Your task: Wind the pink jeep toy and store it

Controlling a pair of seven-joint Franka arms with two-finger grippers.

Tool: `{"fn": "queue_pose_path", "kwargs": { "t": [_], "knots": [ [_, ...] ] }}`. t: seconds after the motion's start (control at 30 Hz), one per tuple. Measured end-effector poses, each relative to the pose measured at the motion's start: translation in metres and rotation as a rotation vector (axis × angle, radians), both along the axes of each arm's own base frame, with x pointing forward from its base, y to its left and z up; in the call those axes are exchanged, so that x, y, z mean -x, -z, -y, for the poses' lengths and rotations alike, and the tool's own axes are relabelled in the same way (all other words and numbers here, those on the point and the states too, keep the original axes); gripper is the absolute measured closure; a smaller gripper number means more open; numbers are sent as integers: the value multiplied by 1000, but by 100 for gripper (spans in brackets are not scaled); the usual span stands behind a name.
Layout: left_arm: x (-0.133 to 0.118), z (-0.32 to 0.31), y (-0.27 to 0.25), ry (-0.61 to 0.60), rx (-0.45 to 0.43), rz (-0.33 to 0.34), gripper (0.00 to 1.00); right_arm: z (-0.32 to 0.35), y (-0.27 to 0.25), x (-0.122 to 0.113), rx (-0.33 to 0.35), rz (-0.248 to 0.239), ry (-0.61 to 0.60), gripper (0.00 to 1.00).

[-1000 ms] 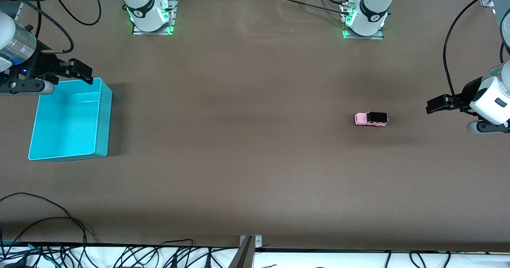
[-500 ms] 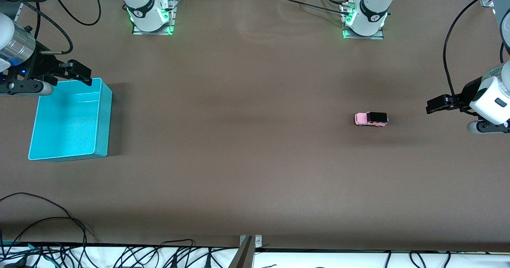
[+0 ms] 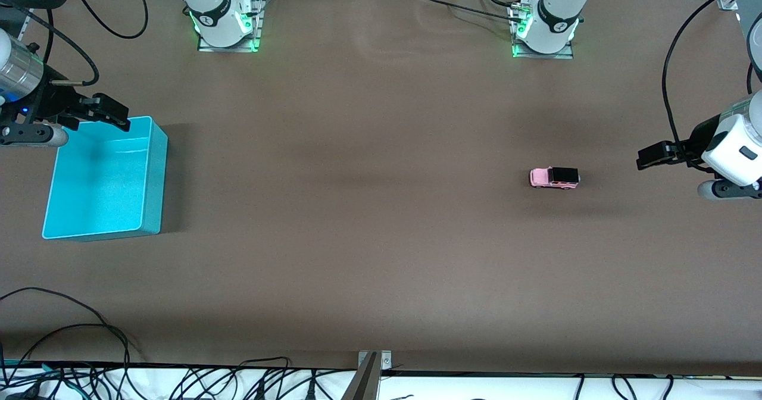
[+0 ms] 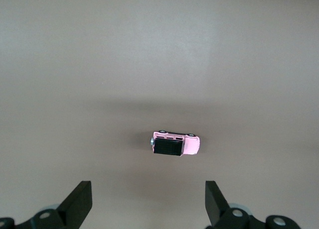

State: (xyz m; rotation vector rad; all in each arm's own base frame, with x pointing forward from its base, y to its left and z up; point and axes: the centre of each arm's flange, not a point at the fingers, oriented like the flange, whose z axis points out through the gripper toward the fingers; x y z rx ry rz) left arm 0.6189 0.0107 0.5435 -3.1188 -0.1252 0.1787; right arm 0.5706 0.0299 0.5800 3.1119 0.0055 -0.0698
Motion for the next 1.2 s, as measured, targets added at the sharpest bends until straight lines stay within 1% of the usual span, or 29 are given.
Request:
{"fn": "queue_pose_path", "kwargs": {
  "t": [1.2],
  "knots": [
    [0,0,0,0,0,0,0,-1,5,-4,-1,7,-1,0]
  ]
}}
